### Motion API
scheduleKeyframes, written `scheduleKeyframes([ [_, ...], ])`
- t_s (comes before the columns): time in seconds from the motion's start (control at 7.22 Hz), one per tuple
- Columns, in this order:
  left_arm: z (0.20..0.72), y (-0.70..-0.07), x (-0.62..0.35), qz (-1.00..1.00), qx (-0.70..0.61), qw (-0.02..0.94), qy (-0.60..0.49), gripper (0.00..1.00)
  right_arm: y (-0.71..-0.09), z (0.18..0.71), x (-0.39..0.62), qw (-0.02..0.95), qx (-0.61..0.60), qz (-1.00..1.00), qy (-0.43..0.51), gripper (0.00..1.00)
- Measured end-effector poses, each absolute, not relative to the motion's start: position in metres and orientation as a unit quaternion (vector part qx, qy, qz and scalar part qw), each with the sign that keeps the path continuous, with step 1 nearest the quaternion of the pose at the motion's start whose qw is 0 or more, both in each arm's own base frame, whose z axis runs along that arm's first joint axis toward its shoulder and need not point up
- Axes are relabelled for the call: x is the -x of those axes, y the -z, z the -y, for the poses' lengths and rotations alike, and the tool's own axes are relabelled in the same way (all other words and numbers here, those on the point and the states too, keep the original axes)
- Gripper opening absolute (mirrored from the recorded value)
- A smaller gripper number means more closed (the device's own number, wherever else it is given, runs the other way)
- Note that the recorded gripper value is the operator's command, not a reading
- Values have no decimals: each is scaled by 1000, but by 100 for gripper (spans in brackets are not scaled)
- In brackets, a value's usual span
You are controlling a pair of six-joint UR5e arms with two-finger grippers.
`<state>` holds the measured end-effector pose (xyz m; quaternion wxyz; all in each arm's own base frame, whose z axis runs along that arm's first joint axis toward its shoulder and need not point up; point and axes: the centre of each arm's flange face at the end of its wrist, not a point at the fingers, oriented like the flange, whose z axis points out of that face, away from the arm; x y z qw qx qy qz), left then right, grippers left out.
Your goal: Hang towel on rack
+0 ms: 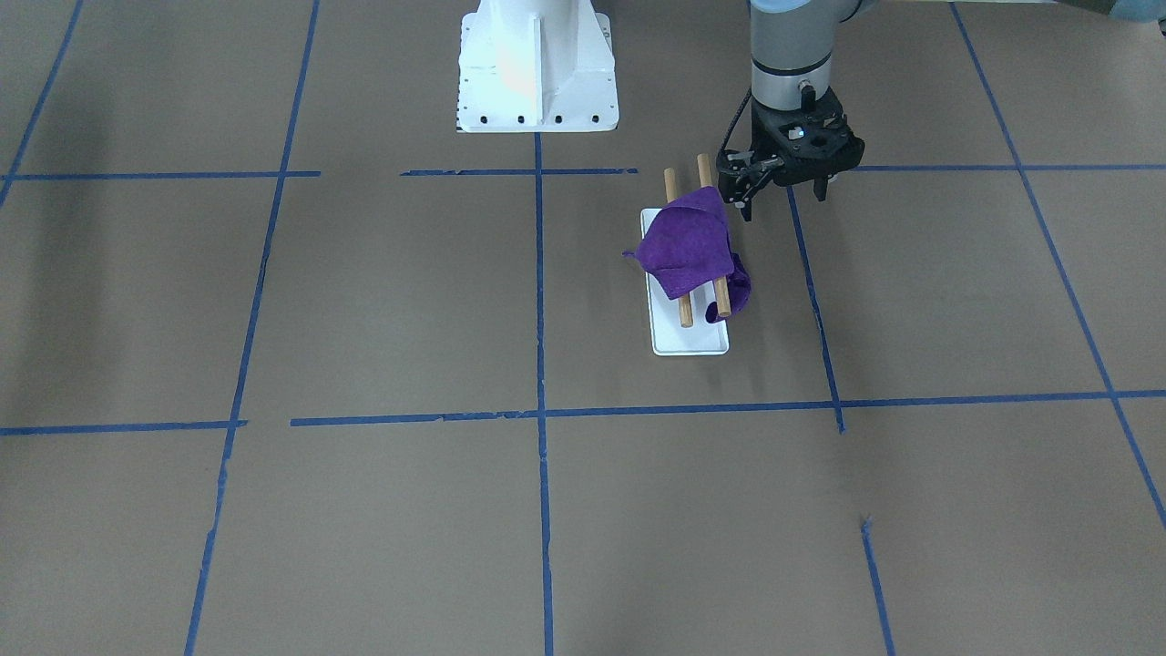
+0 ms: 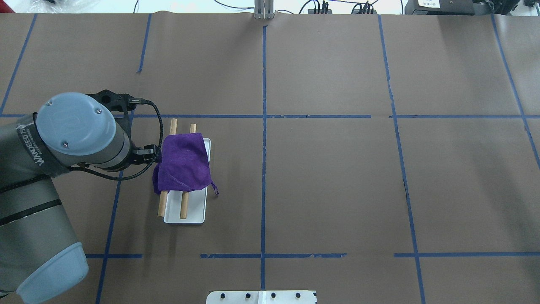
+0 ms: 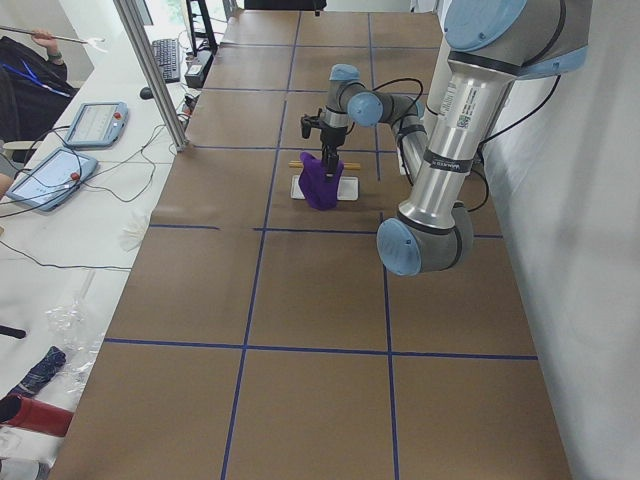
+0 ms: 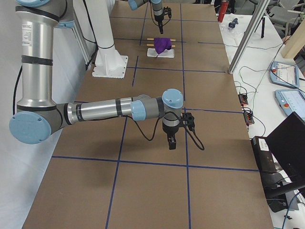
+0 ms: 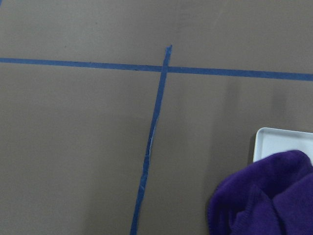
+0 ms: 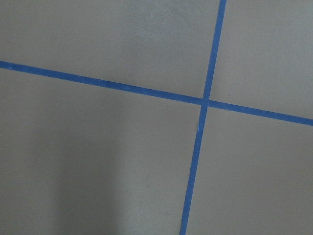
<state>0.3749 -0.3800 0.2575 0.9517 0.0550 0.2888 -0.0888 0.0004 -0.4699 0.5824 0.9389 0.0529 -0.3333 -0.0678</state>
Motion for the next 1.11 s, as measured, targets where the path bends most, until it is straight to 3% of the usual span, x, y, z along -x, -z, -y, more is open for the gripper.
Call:
scheduleKeyframes([
  [0.55,423,-221,-309,-336,-62,937,71,100,-583,468,-3,939,-53,334,66,100],
  [1.11,502,-243,-199,-280,-122,952,-29,100,-592,462,-6,933,-42,352,62,100],
])
